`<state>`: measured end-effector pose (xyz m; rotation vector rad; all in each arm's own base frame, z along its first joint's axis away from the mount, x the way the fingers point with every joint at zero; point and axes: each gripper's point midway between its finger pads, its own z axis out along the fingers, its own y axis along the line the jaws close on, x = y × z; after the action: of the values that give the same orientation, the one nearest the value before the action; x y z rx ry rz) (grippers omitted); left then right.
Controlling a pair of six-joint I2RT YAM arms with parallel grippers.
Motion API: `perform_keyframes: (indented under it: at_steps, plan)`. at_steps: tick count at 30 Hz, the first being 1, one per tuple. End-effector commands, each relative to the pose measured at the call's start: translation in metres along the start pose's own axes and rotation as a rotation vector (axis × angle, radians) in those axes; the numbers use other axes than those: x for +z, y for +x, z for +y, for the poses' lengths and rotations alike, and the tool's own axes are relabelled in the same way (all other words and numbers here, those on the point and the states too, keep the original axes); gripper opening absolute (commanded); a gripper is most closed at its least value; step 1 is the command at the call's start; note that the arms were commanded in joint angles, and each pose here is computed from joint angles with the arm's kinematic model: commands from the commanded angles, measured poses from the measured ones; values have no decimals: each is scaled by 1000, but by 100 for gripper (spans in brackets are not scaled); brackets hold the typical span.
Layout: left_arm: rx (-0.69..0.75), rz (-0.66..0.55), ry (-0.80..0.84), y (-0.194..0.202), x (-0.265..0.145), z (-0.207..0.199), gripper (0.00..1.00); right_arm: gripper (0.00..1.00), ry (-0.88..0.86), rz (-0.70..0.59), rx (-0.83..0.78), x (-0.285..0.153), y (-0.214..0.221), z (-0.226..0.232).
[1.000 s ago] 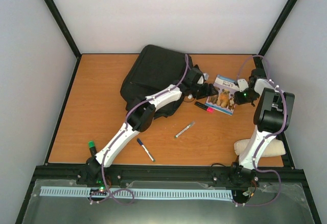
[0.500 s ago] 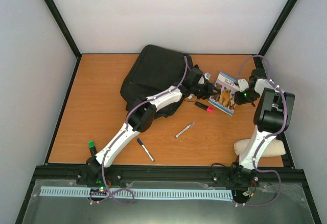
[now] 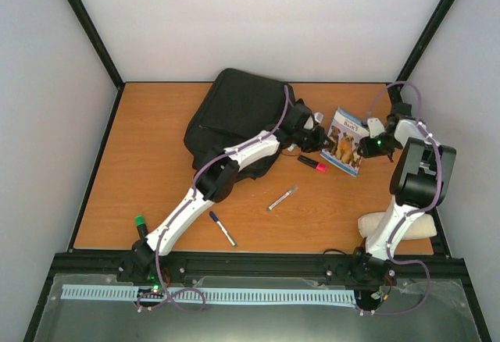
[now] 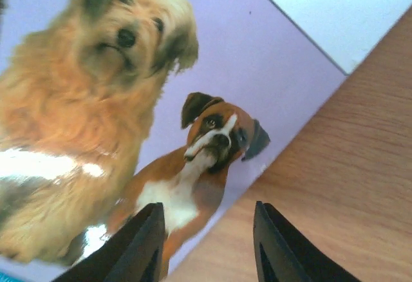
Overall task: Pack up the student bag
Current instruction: Pick up the book from the center of the board.
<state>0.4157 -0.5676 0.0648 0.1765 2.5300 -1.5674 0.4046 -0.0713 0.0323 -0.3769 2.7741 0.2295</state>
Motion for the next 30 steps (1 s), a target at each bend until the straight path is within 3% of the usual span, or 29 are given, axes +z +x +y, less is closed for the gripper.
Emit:
perform_keyframes:
  at_steps: [1,8,15,25,30]
  plan:
    - [188,-38,147,-14,-26,-92,1,44,-34,-178,35,-78,-31,-1]
    - [384,-70,124,-16,-77,-144,1,63,33,-346,-81,-175,-53,16]
    - [474,-27,-30,2,-135,-140,1,69,-155,-534,-269,-230,-67,75]
    - [628,161,-174,84,-222,-118,1,72,-428,-603,-409,-242,-67,118]
    - [695,219,-177,126,-259,-106,1,74,-645,-537,-517,-224,-49,169]
